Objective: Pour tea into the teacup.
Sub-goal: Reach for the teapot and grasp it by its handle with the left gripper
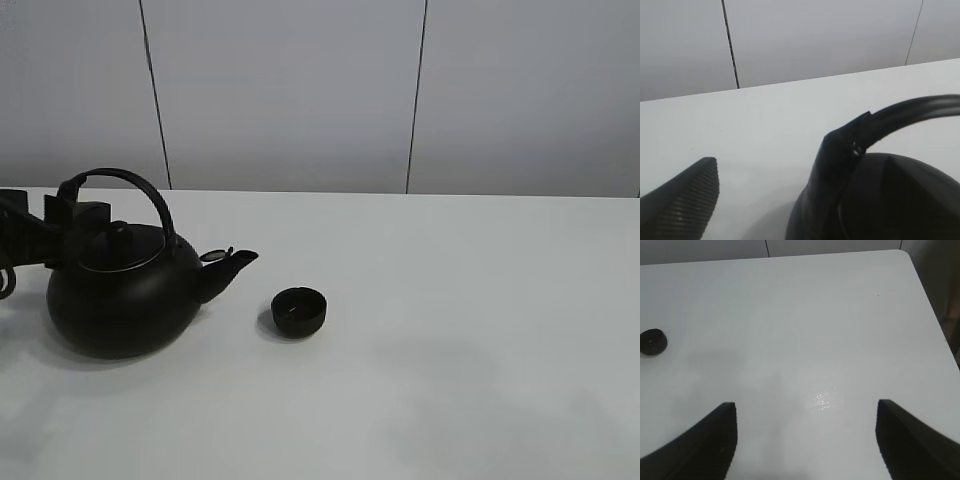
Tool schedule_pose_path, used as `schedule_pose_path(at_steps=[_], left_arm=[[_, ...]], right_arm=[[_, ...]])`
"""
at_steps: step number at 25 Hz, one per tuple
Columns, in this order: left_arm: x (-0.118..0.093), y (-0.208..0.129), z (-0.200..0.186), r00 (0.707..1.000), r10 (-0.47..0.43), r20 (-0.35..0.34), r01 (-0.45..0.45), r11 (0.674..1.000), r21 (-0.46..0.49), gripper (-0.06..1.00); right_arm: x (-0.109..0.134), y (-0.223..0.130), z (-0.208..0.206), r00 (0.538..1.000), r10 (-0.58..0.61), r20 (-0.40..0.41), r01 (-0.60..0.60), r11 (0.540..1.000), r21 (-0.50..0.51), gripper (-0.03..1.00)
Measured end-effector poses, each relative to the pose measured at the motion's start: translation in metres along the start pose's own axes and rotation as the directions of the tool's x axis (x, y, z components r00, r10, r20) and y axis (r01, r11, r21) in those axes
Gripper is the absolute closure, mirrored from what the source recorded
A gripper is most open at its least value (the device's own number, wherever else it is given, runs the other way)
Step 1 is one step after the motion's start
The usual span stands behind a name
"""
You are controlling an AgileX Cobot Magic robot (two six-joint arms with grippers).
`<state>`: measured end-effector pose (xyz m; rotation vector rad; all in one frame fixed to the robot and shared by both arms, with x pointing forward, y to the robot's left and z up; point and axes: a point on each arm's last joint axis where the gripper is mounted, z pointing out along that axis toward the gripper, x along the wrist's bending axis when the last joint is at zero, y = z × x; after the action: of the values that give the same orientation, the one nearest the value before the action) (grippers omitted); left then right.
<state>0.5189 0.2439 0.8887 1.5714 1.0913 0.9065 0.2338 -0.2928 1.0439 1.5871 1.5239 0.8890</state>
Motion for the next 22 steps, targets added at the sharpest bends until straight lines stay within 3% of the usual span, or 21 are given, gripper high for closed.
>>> schedule_pose_path(at_steps=[6,18,22], left_arm=[[0.0010,-0.0031,0.0074,1.000,-0.002,0.000,0.002,1.000,0.004,0.33],[0.0027,-0.0034,0.0070,1.000,0.013,0.016,-0.013,1.000,0.003,0.81],[0.0043,-0.0034,0.0070,1.000,0.015,0.000,-0.015,1.000,0.003,0.83]], right_arm=[[0.0000,0.0000,0.0000,1.000,0.000,0.000,0.000,1.000,0.000,0.44],[0.0000,0.0000,0.0000,1.000,0.000,0.000,0.000,1.000,0.000,0.44],[0.0000,0.0000,0.0000,1.000,0.000,0.000,0.000,1.000,0.000,0.44]])
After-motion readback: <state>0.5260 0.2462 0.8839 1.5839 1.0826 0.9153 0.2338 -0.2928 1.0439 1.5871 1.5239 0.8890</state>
